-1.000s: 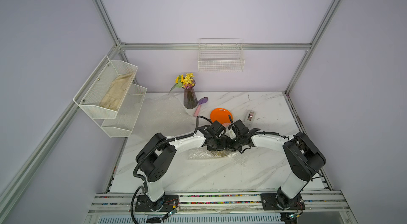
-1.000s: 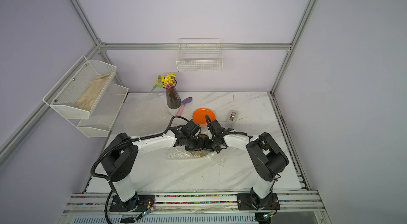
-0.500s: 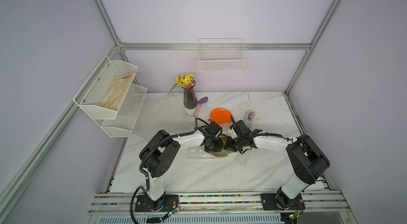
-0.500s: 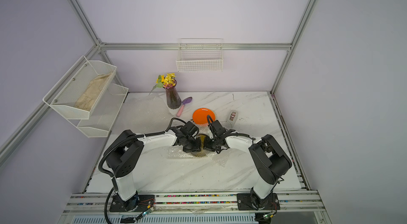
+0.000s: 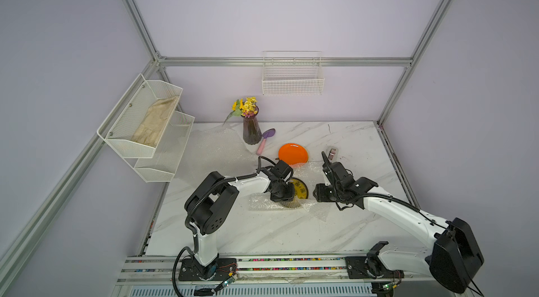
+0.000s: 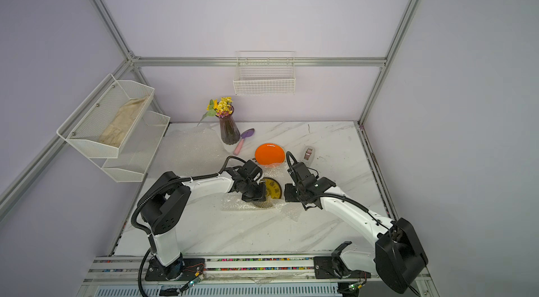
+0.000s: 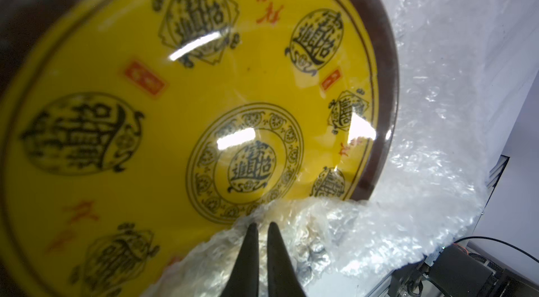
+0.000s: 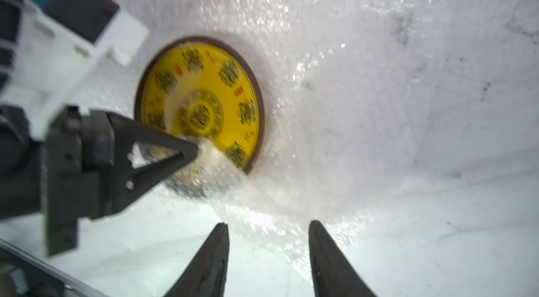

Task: Wrap dinner plates in bubble wrap
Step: Wrap the plate in the bubble wrap.

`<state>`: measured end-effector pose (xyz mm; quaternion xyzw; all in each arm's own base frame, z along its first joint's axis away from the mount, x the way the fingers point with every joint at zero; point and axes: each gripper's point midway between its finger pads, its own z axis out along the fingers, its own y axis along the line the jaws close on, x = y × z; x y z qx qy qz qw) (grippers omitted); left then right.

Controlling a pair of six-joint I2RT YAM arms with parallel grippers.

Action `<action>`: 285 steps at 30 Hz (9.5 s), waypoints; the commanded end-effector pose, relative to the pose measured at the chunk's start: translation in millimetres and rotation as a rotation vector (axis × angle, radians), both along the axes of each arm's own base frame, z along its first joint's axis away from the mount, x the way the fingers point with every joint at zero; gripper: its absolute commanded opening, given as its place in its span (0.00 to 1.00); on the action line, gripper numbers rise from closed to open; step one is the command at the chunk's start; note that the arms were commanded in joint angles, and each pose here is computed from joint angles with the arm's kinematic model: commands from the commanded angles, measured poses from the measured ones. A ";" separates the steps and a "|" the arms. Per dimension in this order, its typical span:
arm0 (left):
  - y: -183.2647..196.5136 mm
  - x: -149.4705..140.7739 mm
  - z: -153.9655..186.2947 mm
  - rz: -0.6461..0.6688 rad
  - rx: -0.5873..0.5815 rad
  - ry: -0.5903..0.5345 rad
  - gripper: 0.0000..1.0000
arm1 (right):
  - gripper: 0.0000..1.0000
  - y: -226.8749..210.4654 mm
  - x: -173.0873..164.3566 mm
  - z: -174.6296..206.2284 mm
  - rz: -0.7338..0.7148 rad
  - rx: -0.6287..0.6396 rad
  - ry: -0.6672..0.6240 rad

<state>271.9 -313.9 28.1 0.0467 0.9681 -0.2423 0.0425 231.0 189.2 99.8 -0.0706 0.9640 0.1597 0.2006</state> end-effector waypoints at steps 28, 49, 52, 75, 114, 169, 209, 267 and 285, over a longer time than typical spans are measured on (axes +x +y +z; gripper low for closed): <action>44.5 -27.5 -46.9 -0.016 0.179 0.149 0.10 | 0.53 -9.4 -54.3 -78.8 0.984 -0.530 -0.037; 58.2 -34.0 -54.2 -0.034 0.241 0.160 0.10 | 0.00 1.3 -0.9 -15.4 0.732 -0.338 -0.057; 62.9 -35.7 -55.6 -0.034 0.257 0.160 0.10 | 0.00 -7.6 15.9 -9.0 0.660 -0.329 -0.056; 71.7 -41.1 -61.3 -0.054 0.292 0.173 0.10 | 0.57 -159.8 103.5 2.6 -0.409 -0.391 0.095; 72.4 -41.5 -61.2 -0.048 0.297 0.182 0.09 | 0.00 -93.0 55.5 -43.1 -0.716 0.385 0.170; 77.0 14.7 40.7 0.012 0.237 -0.124 0.17 | 0.00 117.4 30.2 -103.1 -0.357 0.464 0.362; 87.0 44.9 14.2 0.113 0.366 -0.117 0.07 | 0.26 101.5 25.8 -82.7 -0.348 0.402 0.323; 55.7 -14.1 -42.6 -0.039 0.336 0.037 0.13 | 0.70 53.1 172.1 -18.0 -0.170 0.824 0.113; 47.3 -28.4 -39.7 -0.109 0.276 0.064 0.13 | 0.00 0.7 175.5 -46.3 -0.357 0.648 0.092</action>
